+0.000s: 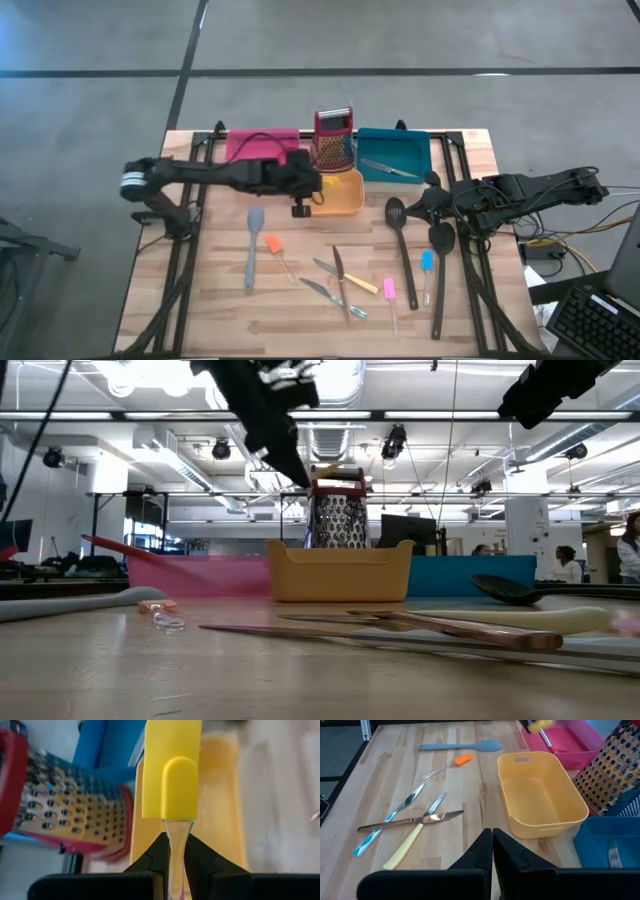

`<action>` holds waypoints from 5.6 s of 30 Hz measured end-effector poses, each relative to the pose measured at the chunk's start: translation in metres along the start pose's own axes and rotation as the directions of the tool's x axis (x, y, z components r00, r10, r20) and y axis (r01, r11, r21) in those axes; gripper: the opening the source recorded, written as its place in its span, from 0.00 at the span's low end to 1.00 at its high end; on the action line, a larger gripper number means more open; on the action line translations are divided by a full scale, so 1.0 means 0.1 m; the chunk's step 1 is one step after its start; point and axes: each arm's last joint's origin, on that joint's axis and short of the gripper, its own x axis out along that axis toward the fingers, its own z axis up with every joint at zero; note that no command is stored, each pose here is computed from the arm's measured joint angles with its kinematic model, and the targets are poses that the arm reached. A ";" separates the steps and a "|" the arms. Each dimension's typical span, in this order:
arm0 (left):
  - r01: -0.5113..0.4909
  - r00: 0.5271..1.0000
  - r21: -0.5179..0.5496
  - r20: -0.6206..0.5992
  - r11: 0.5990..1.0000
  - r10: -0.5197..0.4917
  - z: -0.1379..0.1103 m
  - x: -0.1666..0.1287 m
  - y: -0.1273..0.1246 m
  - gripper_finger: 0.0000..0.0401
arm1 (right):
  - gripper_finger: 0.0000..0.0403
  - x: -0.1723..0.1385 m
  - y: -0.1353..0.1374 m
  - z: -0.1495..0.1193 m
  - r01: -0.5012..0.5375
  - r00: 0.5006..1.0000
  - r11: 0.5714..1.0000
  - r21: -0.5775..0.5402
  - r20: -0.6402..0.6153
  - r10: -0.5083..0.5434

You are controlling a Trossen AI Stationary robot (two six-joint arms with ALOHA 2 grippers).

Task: Pick & Place Kitchen Items
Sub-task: Put the yellow spatula into the yellow bin, then put the brown table knife into the blue bin

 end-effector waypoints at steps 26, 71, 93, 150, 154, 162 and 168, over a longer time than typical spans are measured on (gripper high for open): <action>0.089 0.975 0.120 -0.212 0.989 -0.063 0.35 0.91 0.01 0.10 | 0.02 0.00 0.00 0.00 0.000 1.000 1.000 0.000 0.000 0.000; 0.207 0.925 0.089 -0.341 0.974 -0.166 0.05 1.58 -0.18 0.15 | 0.02 0.00 0.00 0.00 0.000 1.000 1.000 0.002 0.000 0.000; 0.239 0.914 -0.045 -0.327 0.970 -0.240 0.49 1.14 0.07 0.36 | 0.02 0.00 0.00 0.00 0.000 1.000 1.000 0.001 0.000 0.000; 0.088 0.944 -0.116 0.327 0.989 -0.046 -0.28 -1.38 -0.98 0.23 | 0.02 0.03 0.07 0.35 -0.076 0.947 0.994 0.079 0.319 0.047; 0.124 0.894 -0.183 0.447 0.975 -0.030 -0.54 -1.30 -1.00 0.23 | 0.02 0.14 0.15 0.51 -0.149 0.888 0.985 -0.088 0.426 0.173; 0.202 0.811 -0.278 0.585 0.939 -0.001 -0.98 -1.19 -1.02 0.23 | 0.02 0.67 0.30 0.64 -0.110 0.896 0.916 -0.385 0.361 0.259; 0.231 0.793 -0.309 0.609 0.923 0.005 -1.17 -1.21 -0.97 0.23 | 0.02 0.99 0.31 0.69 0.052 0.969 0.903 -0.427 0.239 0.057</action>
